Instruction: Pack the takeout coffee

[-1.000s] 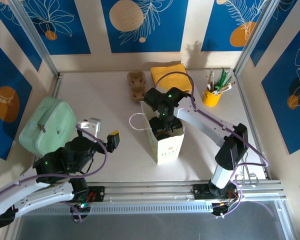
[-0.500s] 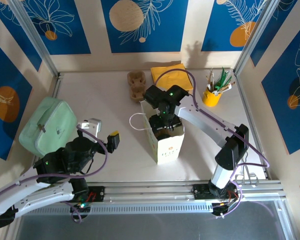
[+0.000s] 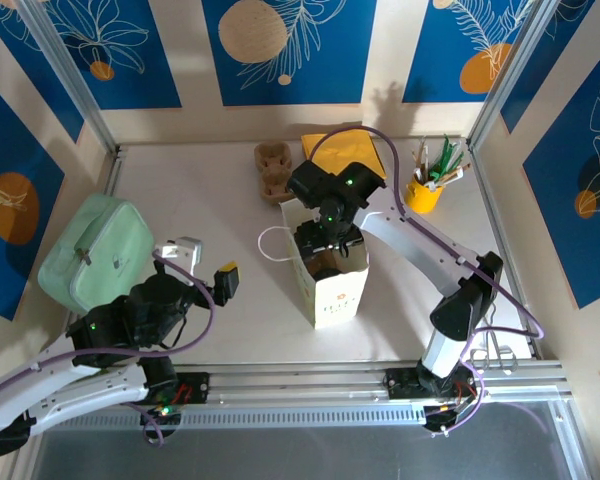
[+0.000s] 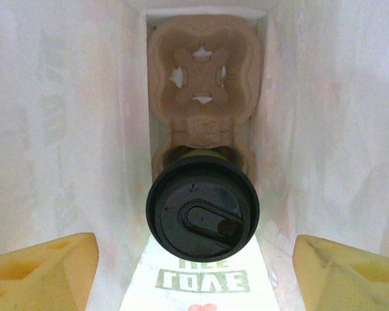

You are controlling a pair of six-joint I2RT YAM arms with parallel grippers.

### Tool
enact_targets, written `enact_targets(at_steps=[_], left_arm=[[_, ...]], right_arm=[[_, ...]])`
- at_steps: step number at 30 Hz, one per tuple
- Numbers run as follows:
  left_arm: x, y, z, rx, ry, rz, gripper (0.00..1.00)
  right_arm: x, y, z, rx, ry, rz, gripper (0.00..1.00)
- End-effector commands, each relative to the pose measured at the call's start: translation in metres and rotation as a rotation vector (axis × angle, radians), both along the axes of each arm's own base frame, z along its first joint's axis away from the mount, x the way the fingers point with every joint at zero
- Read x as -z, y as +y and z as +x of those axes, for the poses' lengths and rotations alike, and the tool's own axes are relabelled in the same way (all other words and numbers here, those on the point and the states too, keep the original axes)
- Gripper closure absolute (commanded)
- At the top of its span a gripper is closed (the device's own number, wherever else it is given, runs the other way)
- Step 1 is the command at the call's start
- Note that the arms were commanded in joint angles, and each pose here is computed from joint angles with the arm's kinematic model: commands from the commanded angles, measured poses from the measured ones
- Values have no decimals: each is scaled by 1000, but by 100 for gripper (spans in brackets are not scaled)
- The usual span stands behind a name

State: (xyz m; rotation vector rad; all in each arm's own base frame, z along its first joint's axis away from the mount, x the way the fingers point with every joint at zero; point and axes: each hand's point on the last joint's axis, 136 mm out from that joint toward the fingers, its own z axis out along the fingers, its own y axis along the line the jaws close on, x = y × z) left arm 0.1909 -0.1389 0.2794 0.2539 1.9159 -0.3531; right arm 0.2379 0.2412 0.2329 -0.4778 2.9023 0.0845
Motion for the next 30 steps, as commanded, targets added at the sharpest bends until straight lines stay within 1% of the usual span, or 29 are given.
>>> enact_targets(at_steps=[1,8,18,25,30], left_arm=[[-5,5,2,-27,-15,-29,1],[-7,4,2,-22,-23,-33,1],[-11,2,2,-11,-32,-30,1],[-16,-2,2,8,-31,-36,1],[-20,-17,-1,75,-16,-24,1]], right_arm=[[-24,-5,-5,3,-40,30,20],[-49,-5,-4,-6,-97,57,20],[-99,-4,-6,-40,-225,194,20],[-128,-19,-9,-35,-328,284,18],[-140,-38,-9,7,-388,358,16]])
